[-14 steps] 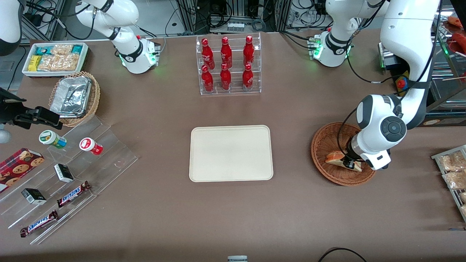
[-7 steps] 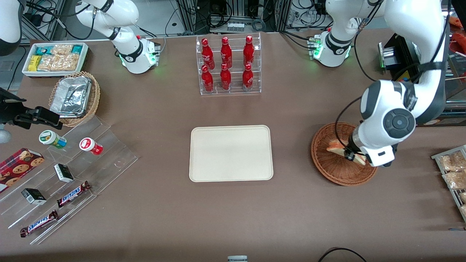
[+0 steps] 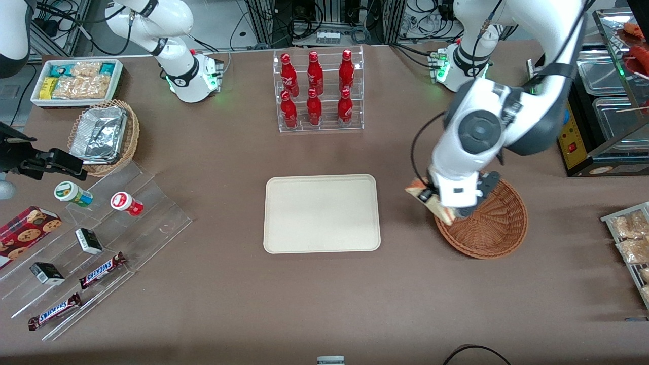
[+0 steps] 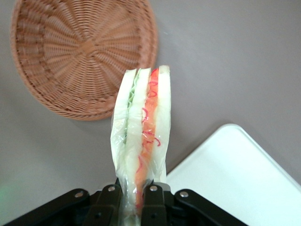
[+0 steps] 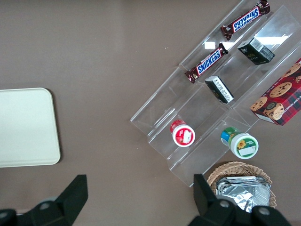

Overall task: Place sandwich from basket to tray
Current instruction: 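Lift the sandwich out of the basket and carry it over the white tray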

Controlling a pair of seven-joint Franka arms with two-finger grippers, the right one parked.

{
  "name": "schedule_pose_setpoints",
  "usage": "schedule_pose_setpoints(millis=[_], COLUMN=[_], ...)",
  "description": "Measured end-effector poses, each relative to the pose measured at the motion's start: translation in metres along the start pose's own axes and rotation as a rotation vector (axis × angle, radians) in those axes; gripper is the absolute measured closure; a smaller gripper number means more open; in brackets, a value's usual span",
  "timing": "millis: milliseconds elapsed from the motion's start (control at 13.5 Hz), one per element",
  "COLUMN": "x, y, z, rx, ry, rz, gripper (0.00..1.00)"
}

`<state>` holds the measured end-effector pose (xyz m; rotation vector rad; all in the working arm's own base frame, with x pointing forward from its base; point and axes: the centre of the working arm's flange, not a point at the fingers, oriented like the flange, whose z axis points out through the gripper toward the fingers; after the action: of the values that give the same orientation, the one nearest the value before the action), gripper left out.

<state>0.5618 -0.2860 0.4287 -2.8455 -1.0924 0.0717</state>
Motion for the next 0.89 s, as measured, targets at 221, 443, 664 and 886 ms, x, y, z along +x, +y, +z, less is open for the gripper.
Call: schedule_pose_setpoints(millis=[221,443,664,886], x=[-0.053,-0.090,-0.124,-0.157], y=[0.036,0.065,0.089,0.109], z=[0.018,0.048,0.073,0.094], rx=[-0.022,-0.057,-0.059,-0.052], ry=[0.034,0.049,0.064,0.088], rz=[0.147,0.262,0.365,0.447], gripper=[0.85,0.85,0.85,0.85])
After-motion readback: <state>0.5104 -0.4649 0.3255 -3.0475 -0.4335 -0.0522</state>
